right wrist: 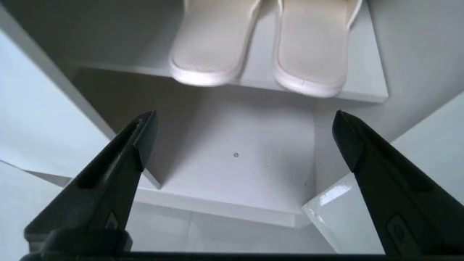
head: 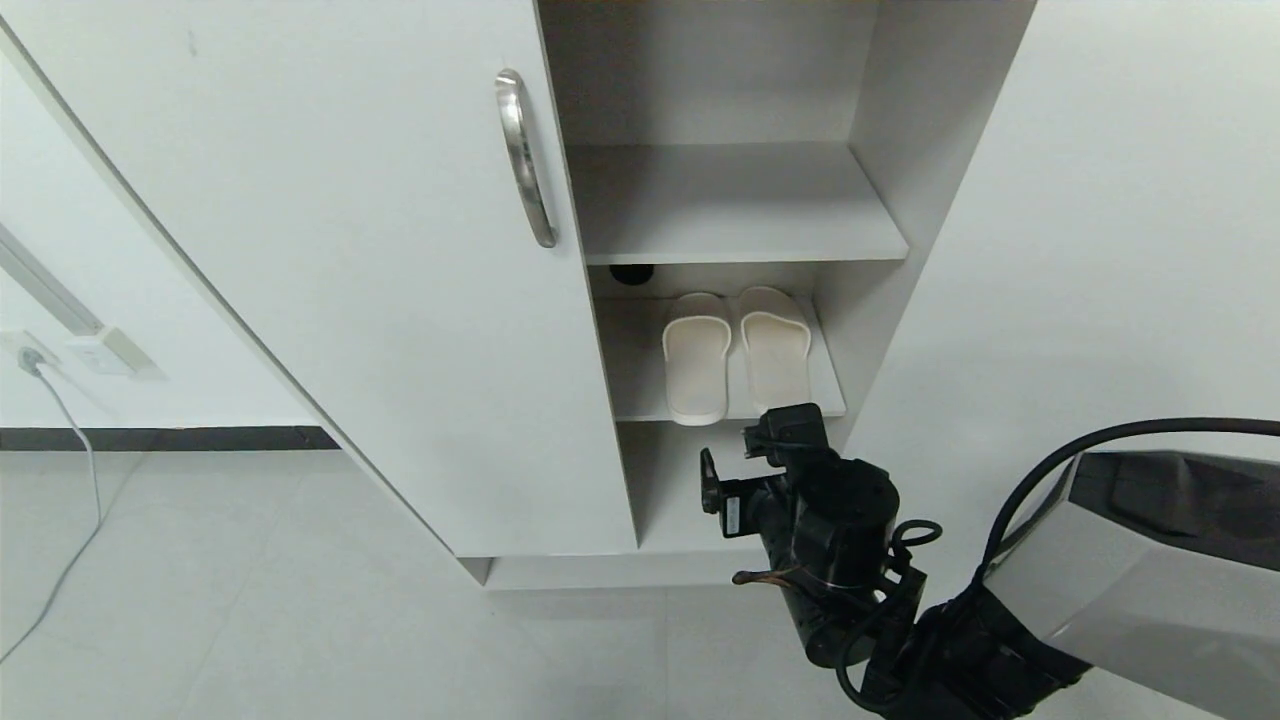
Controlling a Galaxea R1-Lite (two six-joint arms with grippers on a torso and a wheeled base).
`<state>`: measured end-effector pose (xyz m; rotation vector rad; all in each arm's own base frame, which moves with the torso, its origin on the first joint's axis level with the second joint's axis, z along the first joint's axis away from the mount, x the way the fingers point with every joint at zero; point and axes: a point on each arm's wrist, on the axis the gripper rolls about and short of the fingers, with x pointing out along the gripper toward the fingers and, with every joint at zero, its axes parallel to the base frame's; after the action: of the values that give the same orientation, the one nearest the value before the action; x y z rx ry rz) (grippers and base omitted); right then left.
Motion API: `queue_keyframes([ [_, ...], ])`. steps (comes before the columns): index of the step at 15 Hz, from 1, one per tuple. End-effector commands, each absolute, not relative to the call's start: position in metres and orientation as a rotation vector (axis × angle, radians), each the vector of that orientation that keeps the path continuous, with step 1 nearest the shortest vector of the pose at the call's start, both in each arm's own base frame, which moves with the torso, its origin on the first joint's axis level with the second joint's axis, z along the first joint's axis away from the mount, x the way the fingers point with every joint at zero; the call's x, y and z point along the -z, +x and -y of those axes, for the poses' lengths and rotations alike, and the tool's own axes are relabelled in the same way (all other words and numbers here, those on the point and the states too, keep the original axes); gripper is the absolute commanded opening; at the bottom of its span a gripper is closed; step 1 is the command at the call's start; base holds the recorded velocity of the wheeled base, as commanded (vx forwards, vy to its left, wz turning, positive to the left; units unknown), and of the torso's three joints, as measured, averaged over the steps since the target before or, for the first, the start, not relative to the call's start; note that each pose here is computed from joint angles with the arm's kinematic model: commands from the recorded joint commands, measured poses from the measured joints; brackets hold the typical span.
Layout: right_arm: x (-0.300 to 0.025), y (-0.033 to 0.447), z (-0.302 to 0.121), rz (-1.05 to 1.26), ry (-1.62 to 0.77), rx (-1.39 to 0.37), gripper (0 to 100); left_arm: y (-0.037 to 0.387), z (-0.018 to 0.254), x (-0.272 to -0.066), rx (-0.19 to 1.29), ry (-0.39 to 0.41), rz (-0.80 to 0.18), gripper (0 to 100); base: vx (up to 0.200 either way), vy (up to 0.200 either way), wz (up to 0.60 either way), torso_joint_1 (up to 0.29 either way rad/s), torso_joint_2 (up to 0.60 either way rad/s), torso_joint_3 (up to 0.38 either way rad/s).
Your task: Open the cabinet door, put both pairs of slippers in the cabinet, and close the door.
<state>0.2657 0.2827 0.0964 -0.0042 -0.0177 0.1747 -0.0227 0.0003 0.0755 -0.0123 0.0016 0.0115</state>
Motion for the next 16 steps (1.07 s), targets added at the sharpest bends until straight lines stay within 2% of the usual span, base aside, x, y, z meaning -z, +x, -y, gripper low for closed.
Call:
queue_keyframes([
  [1,-0.096,0.265,-0.281,0.014,-0.008,-0.175,100,-0.023,0.0,-0.075,-0.012,-0.012,-0.003,0,0.0,0.0,0.0,0.0,0.0,0.0],
  [6,-0.094,0.263,-0.282,0.005,-0.017,-0.178,100,-0.023,0.0,-0.076,-0.009,-0.012,-0.003,0,0.0,0.0,0.0,0.0,0.0,0.027],
  [14,-0.087,0.26,-0.278,-0.018,-0.039,-0.183,100,-0.023,0.0,-0.075,-0.011,-0.012,-0.005,0,0.0,0.0,0.0,0.002,0.0,0.198],
  [16,-0.085,0.255,-0.275,-0.029,-0.045,-0.24,100,-0.023,0.0,-0.076,-0.012,-0.012,-0.003,0,0.0,0.0,0.0,0.002,0.0,0.21],
])
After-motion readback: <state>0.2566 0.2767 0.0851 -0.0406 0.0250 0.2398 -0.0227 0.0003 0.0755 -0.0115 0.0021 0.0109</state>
